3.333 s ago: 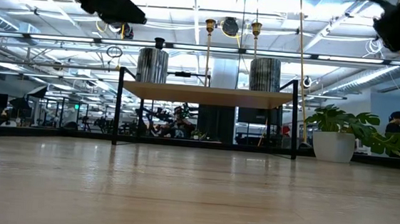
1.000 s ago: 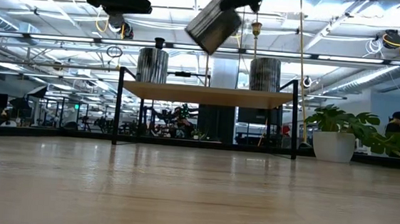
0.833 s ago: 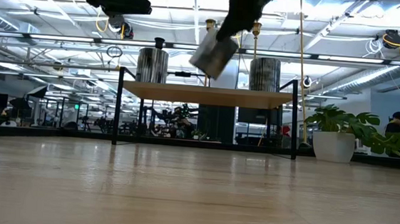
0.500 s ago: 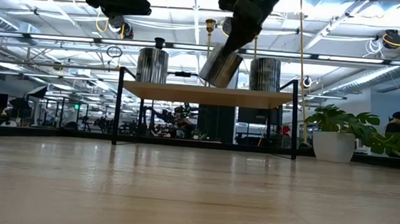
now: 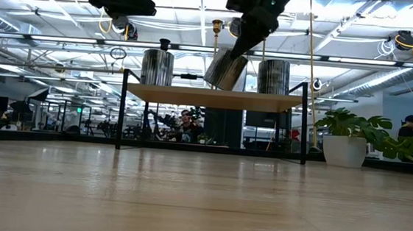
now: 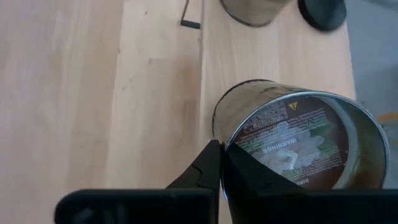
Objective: Pick & Place candle stick holders
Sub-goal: Put the brown scented candle on the shelf
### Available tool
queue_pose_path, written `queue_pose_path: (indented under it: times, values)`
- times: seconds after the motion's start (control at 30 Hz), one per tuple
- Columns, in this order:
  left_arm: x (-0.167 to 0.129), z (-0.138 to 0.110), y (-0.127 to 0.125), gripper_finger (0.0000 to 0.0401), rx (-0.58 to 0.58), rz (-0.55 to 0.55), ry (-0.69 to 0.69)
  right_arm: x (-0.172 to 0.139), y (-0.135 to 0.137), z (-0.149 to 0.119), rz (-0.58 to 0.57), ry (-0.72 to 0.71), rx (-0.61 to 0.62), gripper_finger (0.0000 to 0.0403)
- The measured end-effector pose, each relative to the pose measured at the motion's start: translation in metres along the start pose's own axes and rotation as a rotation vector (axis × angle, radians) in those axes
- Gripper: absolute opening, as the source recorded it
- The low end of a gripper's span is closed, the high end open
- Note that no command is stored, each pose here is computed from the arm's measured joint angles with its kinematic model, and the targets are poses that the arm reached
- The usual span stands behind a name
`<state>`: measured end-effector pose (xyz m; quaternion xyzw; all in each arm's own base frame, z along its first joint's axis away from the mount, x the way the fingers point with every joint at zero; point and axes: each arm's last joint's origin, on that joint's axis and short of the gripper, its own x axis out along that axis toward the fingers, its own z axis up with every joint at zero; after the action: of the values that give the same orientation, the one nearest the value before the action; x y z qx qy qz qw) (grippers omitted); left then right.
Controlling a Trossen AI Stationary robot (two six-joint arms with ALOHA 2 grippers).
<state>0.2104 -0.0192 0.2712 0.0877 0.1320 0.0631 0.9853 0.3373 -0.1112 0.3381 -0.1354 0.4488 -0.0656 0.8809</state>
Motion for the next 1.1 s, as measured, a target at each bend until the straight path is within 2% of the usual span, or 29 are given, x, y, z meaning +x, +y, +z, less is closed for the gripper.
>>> queue_pose_path:
  times: [0.1,0.17,0.4,0.6,0.87,1.1]
  values:
    - [0.000,0.000,0.000,0.0143,0.000,0.000,0.000,0.000,0.000,0.000,-0.007,-0.004,-0.124,0.0002]
    - [0.000,0.000,0.000,0.0143,0.000,0.000,0.000,0.000,-0.002,0.002,-0.018,-0.020,-0.147,0.0002]
    - [0.000,0.001,0.000,0.0143,-0.002,0.002,-0.010,-0.022,-0.011,0.003,0.012,0.015,-0.102,0.0001]
    - [0.001,0.004,0.003,0.0143,0.010,0.019,-0.037,-0.043,-0.019,0.023,-0.002,-0.079,-0.071,0.0001]
    - [0.001,0.004,0.006,0.0143,0.000,0.031,-0.044,0.002,-0.019,0.020,0.056,0.041,-0.046,0.0001]
    - [0.001,0.001,0.005,0.0143,0.006,0.026,-0.013,0.017,-0.020,0.019,0.065,0.068,-0.047,0.0000]
